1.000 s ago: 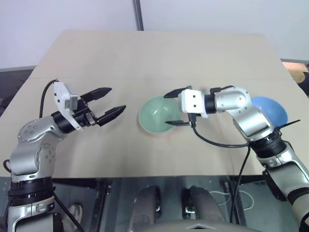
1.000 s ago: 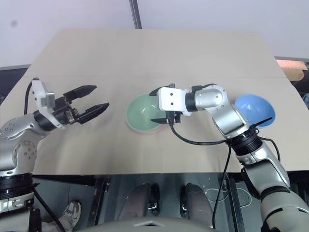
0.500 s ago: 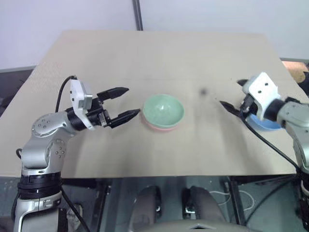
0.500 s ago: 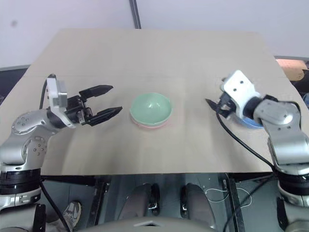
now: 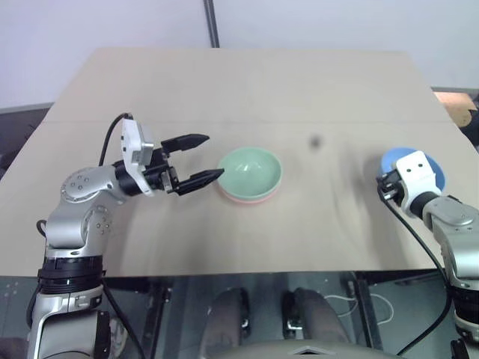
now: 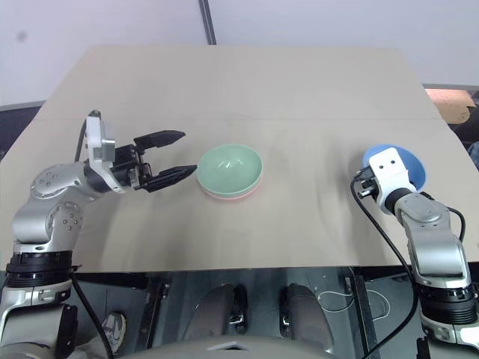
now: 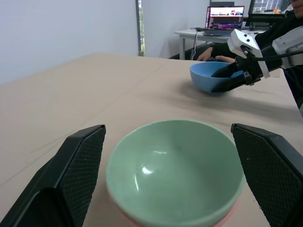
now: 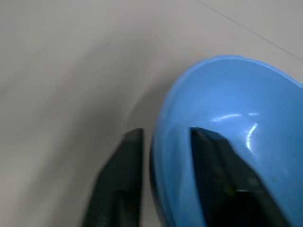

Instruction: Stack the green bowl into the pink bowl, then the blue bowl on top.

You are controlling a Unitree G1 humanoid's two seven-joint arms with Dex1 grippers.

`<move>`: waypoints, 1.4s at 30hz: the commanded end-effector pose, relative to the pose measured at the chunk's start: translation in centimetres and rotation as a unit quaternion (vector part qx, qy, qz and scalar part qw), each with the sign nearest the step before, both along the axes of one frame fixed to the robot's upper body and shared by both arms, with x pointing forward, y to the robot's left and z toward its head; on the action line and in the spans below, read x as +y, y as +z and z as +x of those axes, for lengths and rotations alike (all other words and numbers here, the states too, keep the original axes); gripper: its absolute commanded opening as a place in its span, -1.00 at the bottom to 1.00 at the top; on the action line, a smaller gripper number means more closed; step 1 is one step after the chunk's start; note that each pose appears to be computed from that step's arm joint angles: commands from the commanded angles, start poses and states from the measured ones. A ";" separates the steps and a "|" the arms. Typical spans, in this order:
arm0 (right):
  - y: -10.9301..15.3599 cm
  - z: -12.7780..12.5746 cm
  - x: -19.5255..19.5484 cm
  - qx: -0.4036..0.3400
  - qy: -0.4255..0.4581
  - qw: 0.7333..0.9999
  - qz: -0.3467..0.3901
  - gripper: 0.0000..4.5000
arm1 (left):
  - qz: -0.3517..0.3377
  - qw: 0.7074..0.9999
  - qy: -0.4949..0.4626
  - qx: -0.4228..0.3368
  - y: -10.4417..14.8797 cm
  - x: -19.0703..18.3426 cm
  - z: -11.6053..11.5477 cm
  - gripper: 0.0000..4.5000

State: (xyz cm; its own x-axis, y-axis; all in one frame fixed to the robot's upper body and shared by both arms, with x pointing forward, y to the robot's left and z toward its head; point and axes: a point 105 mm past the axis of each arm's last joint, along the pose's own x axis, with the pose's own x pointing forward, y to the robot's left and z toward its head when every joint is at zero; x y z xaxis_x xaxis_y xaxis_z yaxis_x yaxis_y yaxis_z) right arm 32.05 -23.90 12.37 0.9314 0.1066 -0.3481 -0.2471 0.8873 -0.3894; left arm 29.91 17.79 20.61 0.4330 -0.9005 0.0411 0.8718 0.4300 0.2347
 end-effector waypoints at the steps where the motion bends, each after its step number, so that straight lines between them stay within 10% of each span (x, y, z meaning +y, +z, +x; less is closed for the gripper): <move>1: 2.1 0.6 -0.7 -0.042 -0.005 0.999 -0.022 -0.85 | 0.002 1.000 0.002 -0.024 1.0 0.2 -0.2 1.00; 7: 6.6 0.9 5.1 -0.130 0.153 0.980 -0.012 -0.98 | -0.004 0.999 0.027 -0.024 0.9 1.0 -0.1 1.00; 12: 10.8 -2.6 14.6 -0.186 0.396 0.897 0.059 -0.98 | -0.002 0.999 0.043 -0.020 0.4 1.6 0.0 1.00; 22: 7.2 -4.0 22.8 -0.112 0.616 0.779 -0.022 -0.98 | -0.006 0.994 0.102 -0.040 0.4 3.4 1.0 1.00; 24: 6.1 -2.9 23.2 -0.095 0.623 0.776 -0.042 -0.98 | -0.005 0.994 0.100 -0.041 0.4 3.2 0.8 1.00; 33: 8.5 -3.0 22.4 -0.151 0.616 0.772 -0.045 0.81 | 0.008 0.990 0.125 -0.071 0.2 3.2 0.2 1.00; 42: 11.0 -3.9 15.4 -0.149 0.477 0.865 0.039 0.81 | -0.026 0.978 0.186 -0.085 -0.1 4.1 -0.5 1.00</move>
State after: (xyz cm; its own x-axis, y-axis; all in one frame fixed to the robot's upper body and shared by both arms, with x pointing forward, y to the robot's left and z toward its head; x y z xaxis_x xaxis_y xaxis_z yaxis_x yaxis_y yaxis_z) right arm 28.19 -7.16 22.67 0.3989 0.9130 -0.0858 -0.8024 0.3023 -0.5145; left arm 30.02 21.49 18.91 0.7083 -0.6915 0.1419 0.6377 0.7130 0.2915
